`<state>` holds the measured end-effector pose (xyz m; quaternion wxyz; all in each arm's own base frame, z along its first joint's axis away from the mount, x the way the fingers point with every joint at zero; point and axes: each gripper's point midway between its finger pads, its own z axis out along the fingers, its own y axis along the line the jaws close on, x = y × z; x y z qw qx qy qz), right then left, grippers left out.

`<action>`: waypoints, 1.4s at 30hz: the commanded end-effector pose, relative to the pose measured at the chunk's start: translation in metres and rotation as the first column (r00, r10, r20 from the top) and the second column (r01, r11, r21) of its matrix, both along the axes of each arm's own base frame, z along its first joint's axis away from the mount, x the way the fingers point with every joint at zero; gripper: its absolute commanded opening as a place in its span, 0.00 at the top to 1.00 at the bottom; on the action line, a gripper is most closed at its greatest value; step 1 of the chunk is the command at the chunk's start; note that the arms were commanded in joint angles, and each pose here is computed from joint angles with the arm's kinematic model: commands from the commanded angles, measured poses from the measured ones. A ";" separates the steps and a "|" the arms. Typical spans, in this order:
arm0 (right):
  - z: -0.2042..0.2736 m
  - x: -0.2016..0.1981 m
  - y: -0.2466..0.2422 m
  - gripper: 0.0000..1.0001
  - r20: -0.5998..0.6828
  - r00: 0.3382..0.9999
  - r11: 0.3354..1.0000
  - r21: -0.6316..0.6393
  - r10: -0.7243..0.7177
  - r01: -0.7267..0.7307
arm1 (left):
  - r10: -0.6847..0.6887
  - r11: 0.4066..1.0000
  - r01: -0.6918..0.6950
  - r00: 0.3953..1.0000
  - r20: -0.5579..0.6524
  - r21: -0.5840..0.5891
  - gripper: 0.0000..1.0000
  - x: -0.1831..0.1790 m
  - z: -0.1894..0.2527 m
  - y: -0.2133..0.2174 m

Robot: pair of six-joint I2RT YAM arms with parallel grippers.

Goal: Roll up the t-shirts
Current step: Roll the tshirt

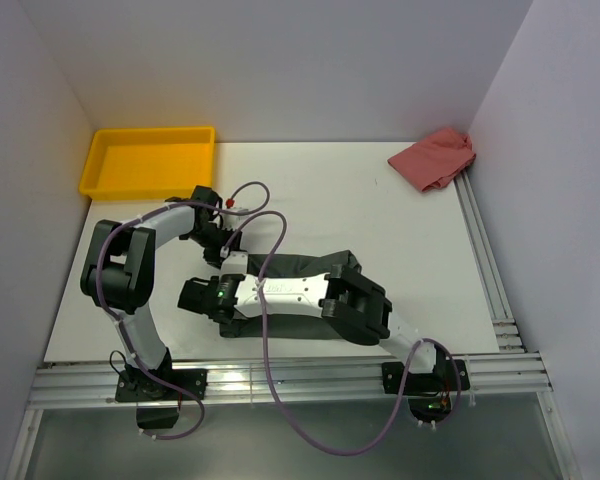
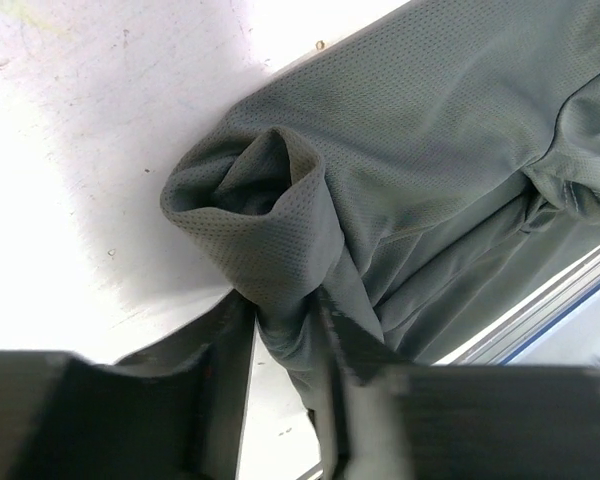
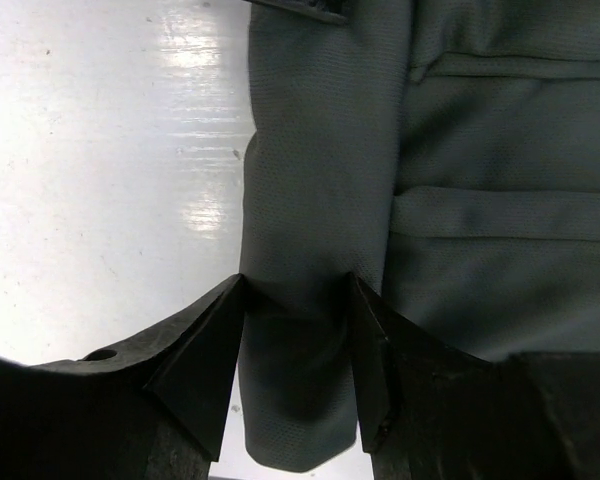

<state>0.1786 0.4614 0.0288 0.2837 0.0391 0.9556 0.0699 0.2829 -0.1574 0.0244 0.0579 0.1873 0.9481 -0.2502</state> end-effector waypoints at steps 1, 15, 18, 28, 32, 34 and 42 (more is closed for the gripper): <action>-0.006 0.002 0.001 0.48 -0.005 1.000 0.999 -0.039 0.006 -0.006 | -0.022 1.000 0.023 0.998 0.055 -0.019 0.64 0.010 0.014 -0.006; -0.024 -0.006 -0.010 0.61 -0.055 0.998 0.995 -0.090 0.025 -0.030 | 0.055 0.996 -0.039 0.977 0.208 -0.083 0.50 0.045 0.059 0.001; -0.030 -0.008 -0.006 0.75 -0.074 0.996 0.998 -0.042 0.041 -0.044 | 0.080 0.992 -0.054 0.970 0.231 -0.118 0.49 0.048 0.069 0.010; 0.000 -0.012 0.001 1.00 -0.050 0.998 0.919 0.395 0.032 -0.010 | 0.080 0.976 -0.023 0.962 0.261 -0.217 0.48 0.037 0.083 0.027; 0.013 -0.016 -0.001 1.00 -0.059 0.998 0.817 0.575 -0.008 0.040 | 0.061 0.965 0.006 0.967 0.248 -0.261 0.47 0.024 0.080 0.022; 0.004 -0.023 -0.016 1.00 -0.081 0.997 0.788 0.612 -0.013 0.060 | 0.051 0.960 0.019 0.970 0.240 -0.280 0.47 0.020 0.078 0.019; 0.016 -0.030 -0.018 1.00 -0.109 0.994 0.576 0.813 0.005 0.087 | -0.013 0.946 0.067 0.985 0.171 -0.317 0.44 0.004 0.050 0.014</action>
